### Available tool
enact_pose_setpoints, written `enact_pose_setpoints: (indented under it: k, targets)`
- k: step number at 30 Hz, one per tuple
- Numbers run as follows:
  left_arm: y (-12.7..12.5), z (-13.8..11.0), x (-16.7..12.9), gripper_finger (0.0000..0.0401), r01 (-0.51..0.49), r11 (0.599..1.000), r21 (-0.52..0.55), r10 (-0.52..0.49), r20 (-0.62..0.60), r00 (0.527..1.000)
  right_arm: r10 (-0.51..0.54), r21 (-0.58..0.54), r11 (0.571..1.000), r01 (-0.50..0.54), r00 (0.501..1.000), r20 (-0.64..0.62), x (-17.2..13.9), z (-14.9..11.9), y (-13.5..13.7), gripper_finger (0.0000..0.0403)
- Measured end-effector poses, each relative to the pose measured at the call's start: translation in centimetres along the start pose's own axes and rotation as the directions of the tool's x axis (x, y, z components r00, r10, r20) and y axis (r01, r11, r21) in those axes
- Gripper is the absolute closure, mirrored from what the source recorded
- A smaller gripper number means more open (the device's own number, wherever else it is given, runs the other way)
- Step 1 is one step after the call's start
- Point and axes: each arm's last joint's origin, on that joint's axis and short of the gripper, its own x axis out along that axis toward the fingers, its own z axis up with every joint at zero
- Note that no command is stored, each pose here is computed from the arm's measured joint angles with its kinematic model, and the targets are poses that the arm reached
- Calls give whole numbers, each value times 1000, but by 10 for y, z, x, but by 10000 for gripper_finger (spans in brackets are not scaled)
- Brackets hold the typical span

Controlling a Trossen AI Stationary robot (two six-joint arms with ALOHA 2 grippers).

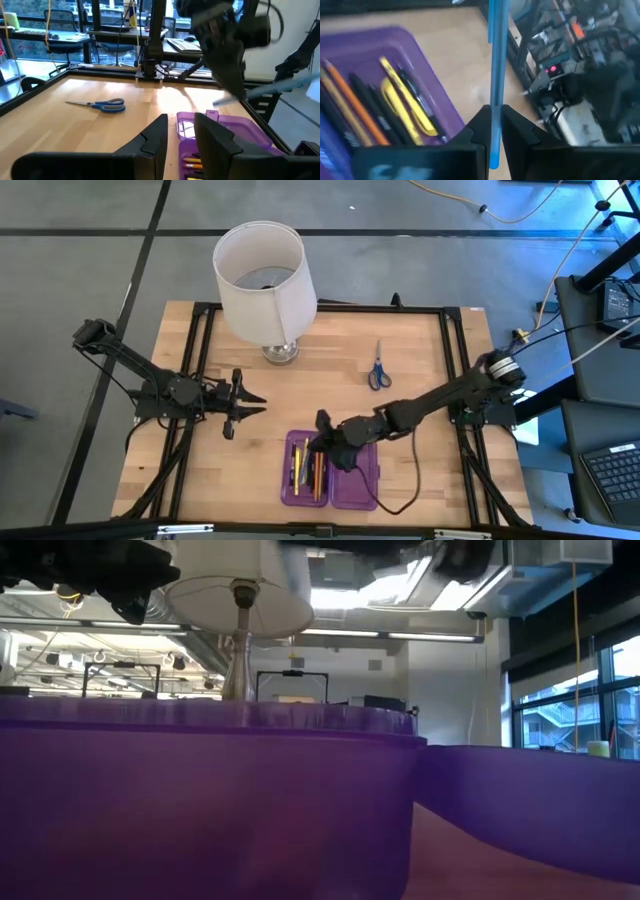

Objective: Pick & place school supplies into a supply box
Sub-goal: Put the blue pen into the violet supply box

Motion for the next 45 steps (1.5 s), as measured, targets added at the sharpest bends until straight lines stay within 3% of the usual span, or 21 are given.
enact_pose_setpoints:
  k: [6,11,15,29,37,45]
  targets:
    - [0,0,0,313,0,1000,1,0,-2,1000,31,-225,973,-53,995,-100,36,-22,28,362]
    - [0,0,0,313,0,1000,1,0,-2,1000,-74,-431,900,-66,951,-300,53,-40,44,361]
    - [0,0,0,313,0,1000,1,0,-2,1000,-63,-511,851,-119,944,-325,59,-45,51,361]
    - [0,-2,0,313,-3,1000,11,3,-19,1000,47,-533,829,-167,972,-231,56,-24,76,361]
    - [0,-2,0,313,-4,1000,11,4,-20,1000,49,-386,913,-136,973,-227,55,-22,78,361]
    - [0,-2,0,313,-3,1000,12,3,-21,1000,102,-394,902,-176,974,-202,53,-16,86,361]
